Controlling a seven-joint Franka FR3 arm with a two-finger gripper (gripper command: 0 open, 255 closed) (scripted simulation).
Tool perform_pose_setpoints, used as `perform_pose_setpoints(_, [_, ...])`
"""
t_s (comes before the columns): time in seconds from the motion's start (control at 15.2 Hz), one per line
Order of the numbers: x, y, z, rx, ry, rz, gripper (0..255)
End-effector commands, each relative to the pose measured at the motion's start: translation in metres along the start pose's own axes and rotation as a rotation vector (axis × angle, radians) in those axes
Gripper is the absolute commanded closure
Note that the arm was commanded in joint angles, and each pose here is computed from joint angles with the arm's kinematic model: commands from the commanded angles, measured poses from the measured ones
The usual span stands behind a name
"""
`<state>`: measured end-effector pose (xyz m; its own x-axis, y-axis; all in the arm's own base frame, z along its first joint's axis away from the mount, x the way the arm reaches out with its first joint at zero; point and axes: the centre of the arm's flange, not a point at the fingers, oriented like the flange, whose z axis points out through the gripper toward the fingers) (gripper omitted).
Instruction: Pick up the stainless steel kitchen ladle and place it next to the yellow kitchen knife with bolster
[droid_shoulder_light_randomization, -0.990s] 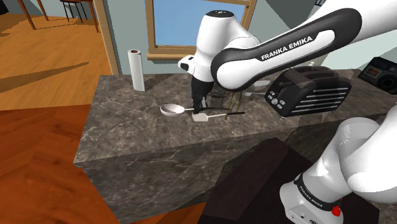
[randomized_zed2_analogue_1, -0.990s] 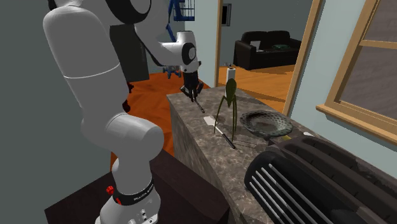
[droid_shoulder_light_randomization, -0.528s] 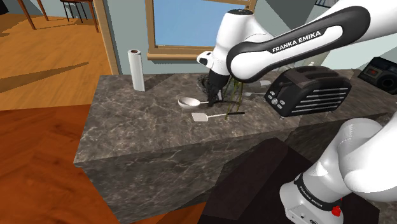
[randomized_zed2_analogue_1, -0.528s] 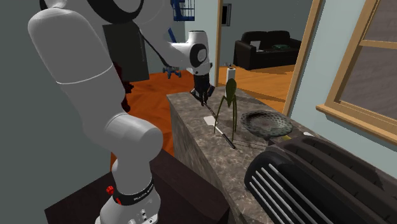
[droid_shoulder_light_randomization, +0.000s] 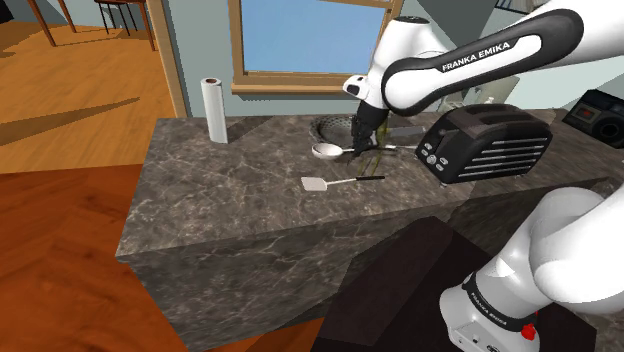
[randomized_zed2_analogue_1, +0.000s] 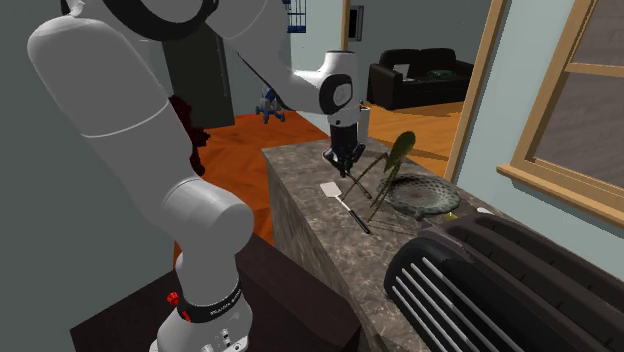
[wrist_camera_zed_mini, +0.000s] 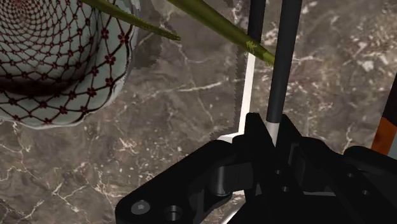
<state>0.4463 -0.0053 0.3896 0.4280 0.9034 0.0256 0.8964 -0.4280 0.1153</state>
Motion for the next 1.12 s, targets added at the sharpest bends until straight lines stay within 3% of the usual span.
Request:
perform_pose_setpoints(0.0, [-0.027,0.008,-0.001,0.000,0.000,-0.002,255])
perform_pose_setpoints(1.06, [-0.222,0.088,0.003,0.000,0.000,-0.002,255])
